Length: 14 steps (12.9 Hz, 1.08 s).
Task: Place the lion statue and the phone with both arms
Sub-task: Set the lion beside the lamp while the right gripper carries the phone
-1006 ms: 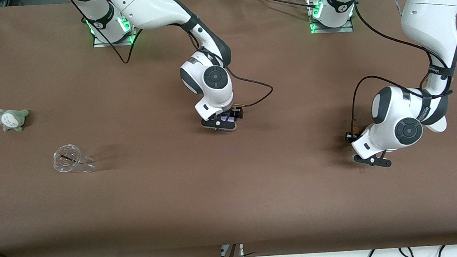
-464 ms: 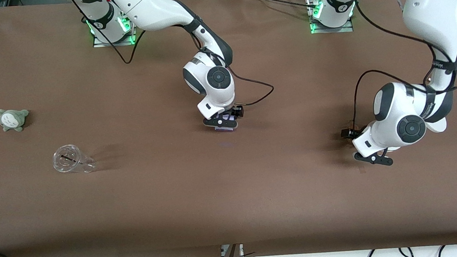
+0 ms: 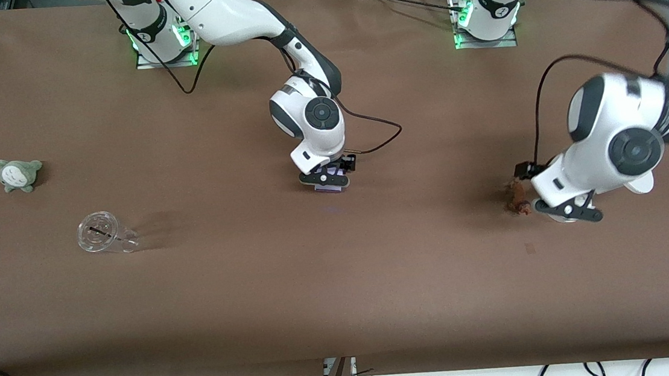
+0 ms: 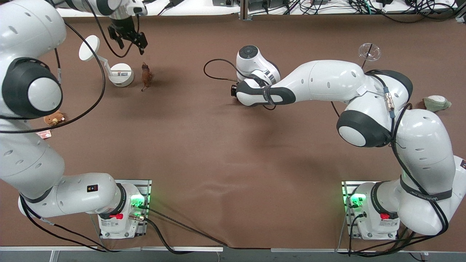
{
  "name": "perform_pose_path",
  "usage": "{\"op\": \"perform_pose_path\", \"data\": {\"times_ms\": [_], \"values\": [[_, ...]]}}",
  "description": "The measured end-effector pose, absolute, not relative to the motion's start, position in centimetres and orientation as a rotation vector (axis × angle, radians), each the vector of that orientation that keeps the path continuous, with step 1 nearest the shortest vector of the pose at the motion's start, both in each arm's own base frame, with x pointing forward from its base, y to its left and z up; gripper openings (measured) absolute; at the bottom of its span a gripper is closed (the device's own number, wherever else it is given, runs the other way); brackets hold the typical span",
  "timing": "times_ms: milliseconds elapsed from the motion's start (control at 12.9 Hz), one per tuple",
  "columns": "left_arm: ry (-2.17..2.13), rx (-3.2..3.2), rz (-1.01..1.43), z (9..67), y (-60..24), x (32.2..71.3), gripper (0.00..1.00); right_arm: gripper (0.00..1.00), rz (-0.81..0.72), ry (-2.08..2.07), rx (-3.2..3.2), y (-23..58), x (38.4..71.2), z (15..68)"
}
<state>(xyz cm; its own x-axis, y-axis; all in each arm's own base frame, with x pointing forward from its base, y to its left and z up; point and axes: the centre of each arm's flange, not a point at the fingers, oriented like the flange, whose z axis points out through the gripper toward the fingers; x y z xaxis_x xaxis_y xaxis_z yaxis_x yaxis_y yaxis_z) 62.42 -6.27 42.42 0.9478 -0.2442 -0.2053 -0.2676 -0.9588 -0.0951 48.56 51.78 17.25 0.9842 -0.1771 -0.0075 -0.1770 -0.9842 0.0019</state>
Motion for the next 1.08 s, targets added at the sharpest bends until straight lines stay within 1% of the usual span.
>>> {"op": "perform_pose_path", "data": {"times_ms": [232, 387, 464, 774, 929, 1083], "values": [[0.289, -3.003, 0.246, 51.3, -4.3, 60.3, 1.00, 0.84, 0.033, -0.226, 3.147, 51.2, 50.4, 18.8], [0.230, -3.023, 0.181, 56.6, -2.9, 59.5, 1.00, 0.84, 0.027, -0.158, 3.127, 48.3, 53.2, 19.9], [0.218, -3.024, 0.150, 58.2, -2.6, 59.4, 1.00, 0.84, 0.011, -0.129, 3.113, 46.1, 54.9, 20.5], [0.196, -3.034, 0.108, 59.8, -2.4, 59.6, 1.00, 0.84, -0.040, -0.085, 3.086, 34.4, 62.5, 22.8], [0.151, -3.045, 0.074, 59.9, -2.0, 59.6, 1.00, 0.84, -0.111, -0.021, 3.064, 28.1, 64.9, 23.2], [0.135, -3.040, -0.070, 59.9, -2.1, 59.1, 1.00, 0.84, -0.169, 0.002, 3.053, 22.4, 66.5, 22.7]]}}
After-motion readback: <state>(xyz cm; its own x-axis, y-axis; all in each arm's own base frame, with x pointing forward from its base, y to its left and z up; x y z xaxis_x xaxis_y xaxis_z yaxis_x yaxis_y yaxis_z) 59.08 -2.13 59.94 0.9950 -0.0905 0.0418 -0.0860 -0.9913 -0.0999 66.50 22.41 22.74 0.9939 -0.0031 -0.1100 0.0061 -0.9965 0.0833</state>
